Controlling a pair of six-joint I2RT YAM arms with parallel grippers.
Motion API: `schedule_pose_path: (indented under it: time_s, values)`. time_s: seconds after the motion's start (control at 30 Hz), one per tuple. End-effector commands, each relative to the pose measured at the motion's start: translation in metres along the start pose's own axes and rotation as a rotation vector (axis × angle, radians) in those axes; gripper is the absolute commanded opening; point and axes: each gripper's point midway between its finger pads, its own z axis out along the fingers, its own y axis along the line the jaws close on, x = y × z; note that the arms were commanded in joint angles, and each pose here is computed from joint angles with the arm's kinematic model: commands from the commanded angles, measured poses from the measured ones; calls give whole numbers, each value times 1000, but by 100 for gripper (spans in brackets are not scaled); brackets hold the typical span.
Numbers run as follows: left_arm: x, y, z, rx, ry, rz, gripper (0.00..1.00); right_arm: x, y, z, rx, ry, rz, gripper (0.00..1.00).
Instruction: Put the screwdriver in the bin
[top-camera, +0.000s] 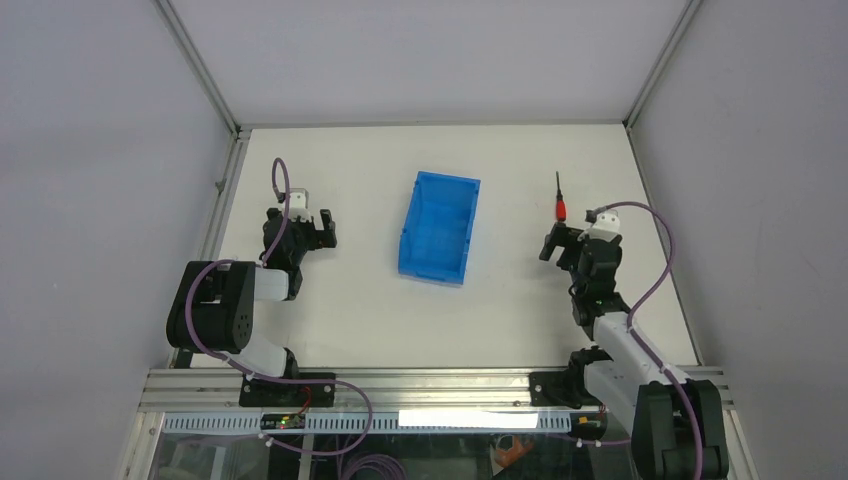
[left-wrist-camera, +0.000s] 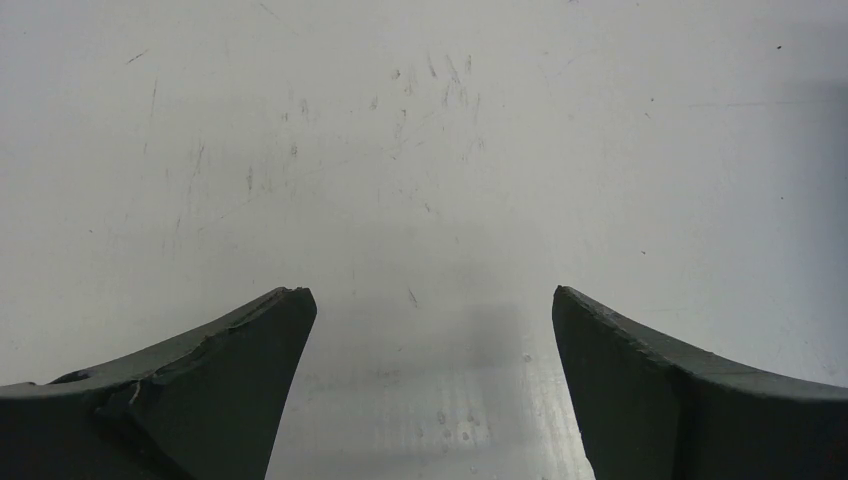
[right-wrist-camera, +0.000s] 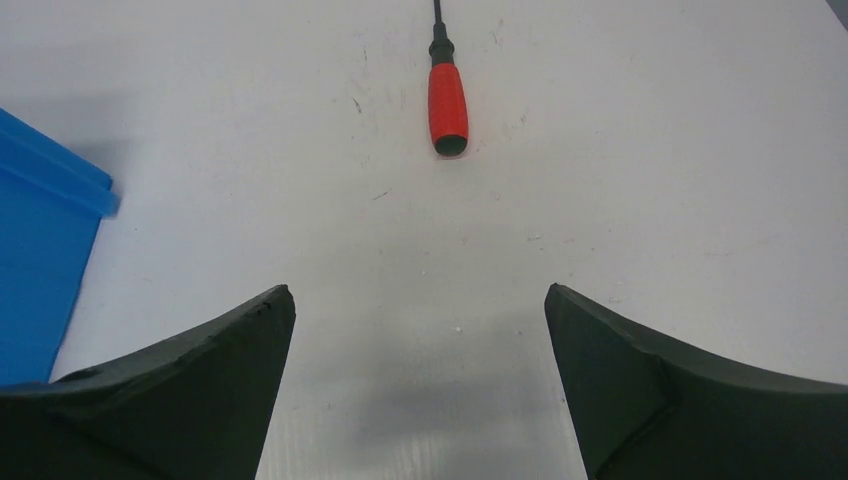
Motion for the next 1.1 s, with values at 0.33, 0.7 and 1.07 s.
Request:
schedule_pose_path:
  time_s: [0.33, 0.7, 1.07]
  values:
    - [-19, -8, -2, 23, -60, -16, 99, -73, 21, 24, 56, 331, -3, 99]
    - [-18, -7, -2, 20, -59, -16, 99, -46, 10, 98, 46, 773, -88, 97]
    - [-18, -7, -2, 21, -59, -16, 99, 6, -17, 137, 137, 910, -111, 72]
